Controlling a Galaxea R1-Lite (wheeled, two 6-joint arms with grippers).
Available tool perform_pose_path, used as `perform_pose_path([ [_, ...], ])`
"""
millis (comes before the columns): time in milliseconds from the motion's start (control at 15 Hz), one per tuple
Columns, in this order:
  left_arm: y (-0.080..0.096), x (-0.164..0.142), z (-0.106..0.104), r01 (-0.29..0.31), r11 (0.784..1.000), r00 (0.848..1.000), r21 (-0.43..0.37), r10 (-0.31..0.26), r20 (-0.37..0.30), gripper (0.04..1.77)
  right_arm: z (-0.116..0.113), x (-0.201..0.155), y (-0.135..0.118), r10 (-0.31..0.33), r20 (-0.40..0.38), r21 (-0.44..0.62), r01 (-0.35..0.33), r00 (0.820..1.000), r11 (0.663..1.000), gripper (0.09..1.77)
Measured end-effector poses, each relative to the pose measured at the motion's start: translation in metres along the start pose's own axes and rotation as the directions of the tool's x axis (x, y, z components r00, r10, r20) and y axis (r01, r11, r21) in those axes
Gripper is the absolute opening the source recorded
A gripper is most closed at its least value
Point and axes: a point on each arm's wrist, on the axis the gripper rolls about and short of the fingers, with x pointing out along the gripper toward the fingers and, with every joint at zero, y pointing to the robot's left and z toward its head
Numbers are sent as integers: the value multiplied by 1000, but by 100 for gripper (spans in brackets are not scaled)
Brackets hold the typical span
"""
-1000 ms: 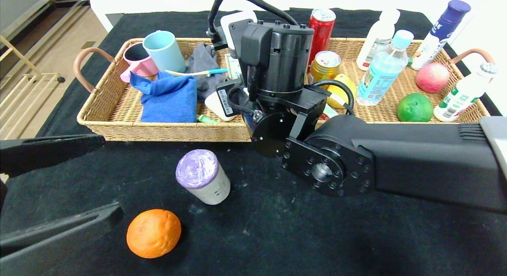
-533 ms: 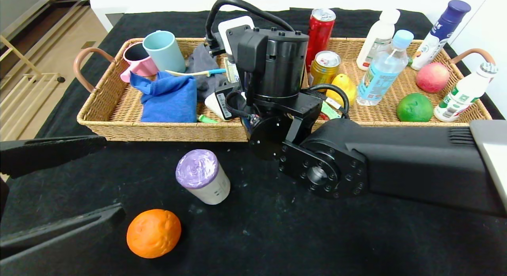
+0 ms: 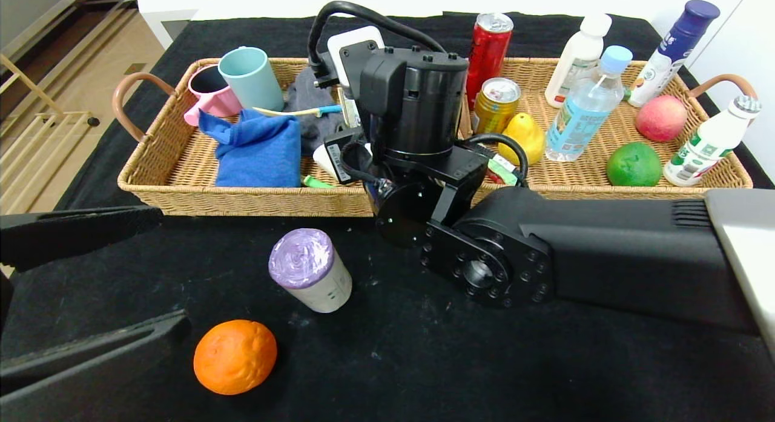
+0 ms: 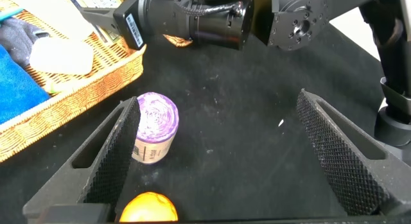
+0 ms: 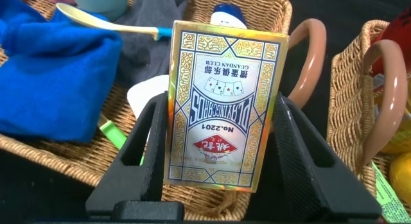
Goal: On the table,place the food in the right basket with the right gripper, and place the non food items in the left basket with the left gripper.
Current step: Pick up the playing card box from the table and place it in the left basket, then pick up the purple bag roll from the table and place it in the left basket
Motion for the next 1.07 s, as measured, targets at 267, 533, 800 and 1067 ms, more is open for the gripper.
perform_pose_path([
  [267, 0, 0, 0, 0, 1000, 1000, 0, 0, 0, 176, 0, 1, 1, -6, 16, 2, 6, 1000, 1000, 122],
  [533, 0, 0, 0, 0, 1000, 1000, 9, 0, 1, 176, 0, 1, 1, -7, 24, 7, 7, 1000, 1000, 141],
  [800, 0, 0, 0, 0, 1000, 1000, 8, 0, 0, 176, 0, 1, 2, -7, 25, 9, 7, 1000, 1000, 153],
  [1067, 0, -1, 1, -2, 1000, 1000, 9, 2, 5, 176, 10, -6, -2, -7, 36, 24, 6, 999, 1000, 160],
])
